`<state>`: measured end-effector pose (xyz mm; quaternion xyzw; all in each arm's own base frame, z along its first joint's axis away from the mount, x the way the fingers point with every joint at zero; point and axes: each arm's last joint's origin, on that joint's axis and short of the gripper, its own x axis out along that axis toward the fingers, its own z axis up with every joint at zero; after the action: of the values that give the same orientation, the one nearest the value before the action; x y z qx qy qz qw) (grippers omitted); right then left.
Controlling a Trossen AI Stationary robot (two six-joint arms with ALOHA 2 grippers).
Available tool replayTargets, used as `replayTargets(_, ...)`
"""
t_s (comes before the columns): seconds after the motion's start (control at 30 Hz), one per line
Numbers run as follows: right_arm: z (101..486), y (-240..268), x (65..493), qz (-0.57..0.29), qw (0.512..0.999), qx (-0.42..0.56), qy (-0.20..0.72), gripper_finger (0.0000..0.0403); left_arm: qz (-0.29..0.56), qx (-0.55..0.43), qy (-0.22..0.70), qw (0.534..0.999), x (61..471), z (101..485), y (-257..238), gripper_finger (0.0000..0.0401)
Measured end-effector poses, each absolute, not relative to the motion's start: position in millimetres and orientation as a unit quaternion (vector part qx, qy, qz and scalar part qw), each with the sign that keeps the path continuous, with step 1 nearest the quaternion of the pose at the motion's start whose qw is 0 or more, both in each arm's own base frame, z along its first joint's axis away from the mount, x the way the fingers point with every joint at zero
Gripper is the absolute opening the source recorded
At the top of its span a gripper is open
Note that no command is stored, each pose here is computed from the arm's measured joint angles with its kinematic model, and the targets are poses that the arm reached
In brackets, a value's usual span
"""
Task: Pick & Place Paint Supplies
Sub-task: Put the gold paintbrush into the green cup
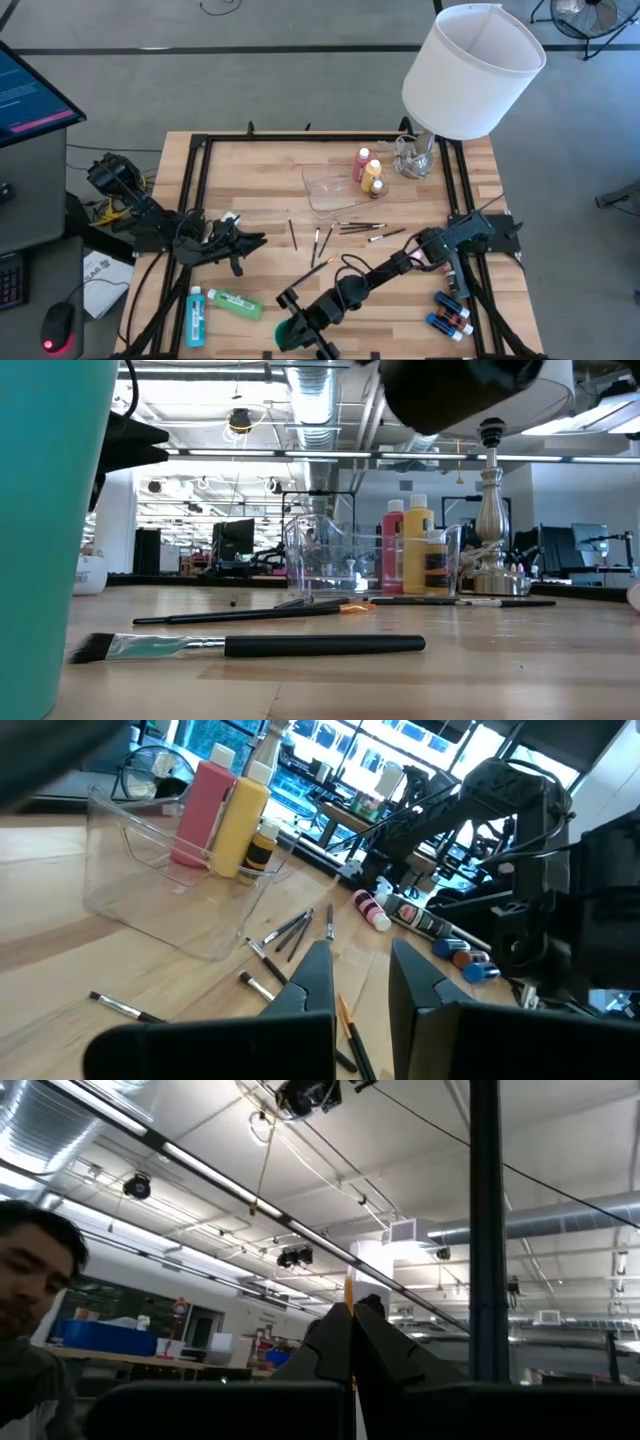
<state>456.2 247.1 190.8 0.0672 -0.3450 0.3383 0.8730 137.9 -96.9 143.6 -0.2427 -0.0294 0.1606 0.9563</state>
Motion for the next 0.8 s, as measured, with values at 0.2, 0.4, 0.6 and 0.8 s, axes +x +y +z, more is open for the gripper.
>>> replayTargets(0.2, 190.1, 248.1, 455.8, 0.356, 0.867, 0.057, -0.344, 0.0000, 0.161, -0.243, -0.029, 0.956, 137.9, 143.6, -96.9, 0.0001)
replayTargets(0.4, 186.8, 248.6, 458.3, 0.356, 0.873, 0.040, -0.330, 0.0000, 0.168, -0.239, -0.031, 0.956, 138.4, 143.6, -95.7, 0.0001)
replayTargets(0.6, 186.7, 247.2, 458.6, 0.377, 0.865, 0.030, -0.331, 0.0000, 0.160, -0.240, -0.029, 0.957, 137.0, 143.6, -97.8, 0.0001)
replayTargets(0.8, 174.3, 245.6, 458.7, 0.377, 0.862, 0.035, -0.336, 0.0000, 0.158, -0.240, -0.028, 0.957, 136.4, 143.6, -98.6, 0.0001)
